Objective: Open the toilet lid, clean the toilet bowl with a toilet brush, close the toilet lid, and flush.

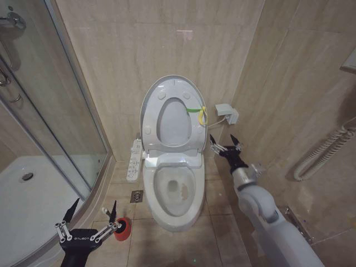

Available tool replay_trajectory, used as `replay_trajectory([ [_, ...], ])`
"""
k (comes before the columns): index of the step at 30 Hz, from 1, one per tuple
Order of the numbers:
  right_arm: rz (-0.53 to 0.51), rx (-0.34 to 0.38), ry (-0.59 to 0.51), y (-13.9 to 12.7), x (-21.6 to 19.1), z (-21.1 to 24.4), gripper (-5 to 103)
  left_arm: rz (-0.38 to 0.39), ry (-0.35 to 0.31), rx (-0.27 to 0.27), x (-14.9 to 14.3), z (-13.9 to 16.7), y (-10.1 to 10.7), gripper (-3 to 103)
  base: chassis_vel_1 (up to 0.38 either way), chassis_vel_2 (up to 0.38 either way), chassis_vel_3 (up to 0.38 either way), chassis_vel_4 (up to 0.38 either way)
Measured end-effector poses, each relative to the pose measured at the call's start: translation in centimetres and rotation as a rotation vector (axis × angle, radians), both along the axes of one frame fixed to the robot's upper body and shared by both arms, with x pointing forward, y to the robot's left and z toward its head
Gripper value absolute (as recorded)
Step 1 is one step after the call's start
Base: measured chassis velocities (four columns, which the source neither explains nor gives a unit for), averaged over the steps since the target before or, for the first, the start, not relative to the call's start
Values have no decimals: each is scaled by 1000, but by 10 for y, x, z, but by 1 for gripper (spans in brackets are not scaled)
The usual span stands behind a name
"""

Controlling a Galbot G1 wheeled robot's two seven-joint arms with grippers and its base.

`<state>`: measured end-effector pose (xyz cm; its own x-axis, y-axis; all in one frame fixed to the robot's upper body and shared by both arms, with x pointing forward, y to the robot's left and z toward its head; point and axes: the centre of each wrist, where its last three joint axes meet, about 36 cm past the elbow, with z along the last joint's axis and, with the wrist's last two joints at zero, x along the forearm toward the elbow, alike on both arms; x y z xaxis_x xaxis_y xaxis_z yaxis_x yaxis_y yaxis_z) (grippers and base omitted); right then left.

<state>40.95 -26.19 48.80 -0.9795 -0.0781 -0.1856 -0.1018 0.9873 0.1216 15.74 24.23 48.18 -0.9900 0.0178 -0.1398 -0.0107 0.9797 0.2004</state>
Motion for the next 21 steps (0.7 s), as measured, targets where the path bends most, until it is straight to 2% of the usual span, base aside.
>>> replay_trajectory([
  [6,-33,-1,75,-1,-42,-14,100,0,0,0,0,0,0,100,0,0,0,0],
  [9,-91,-23,134,-2,-70,-21,100,0,0,0,0,0,0,100,0,0,0,0],
  [15,-108,-26,160,3,-99,-29,100,0,0,0,0,0,0,100,0,0,0,0],
  [21,-73,-129,130,-12,-136,-29,100,0,0,0,0,0,0,100,0,0,0,0],
])
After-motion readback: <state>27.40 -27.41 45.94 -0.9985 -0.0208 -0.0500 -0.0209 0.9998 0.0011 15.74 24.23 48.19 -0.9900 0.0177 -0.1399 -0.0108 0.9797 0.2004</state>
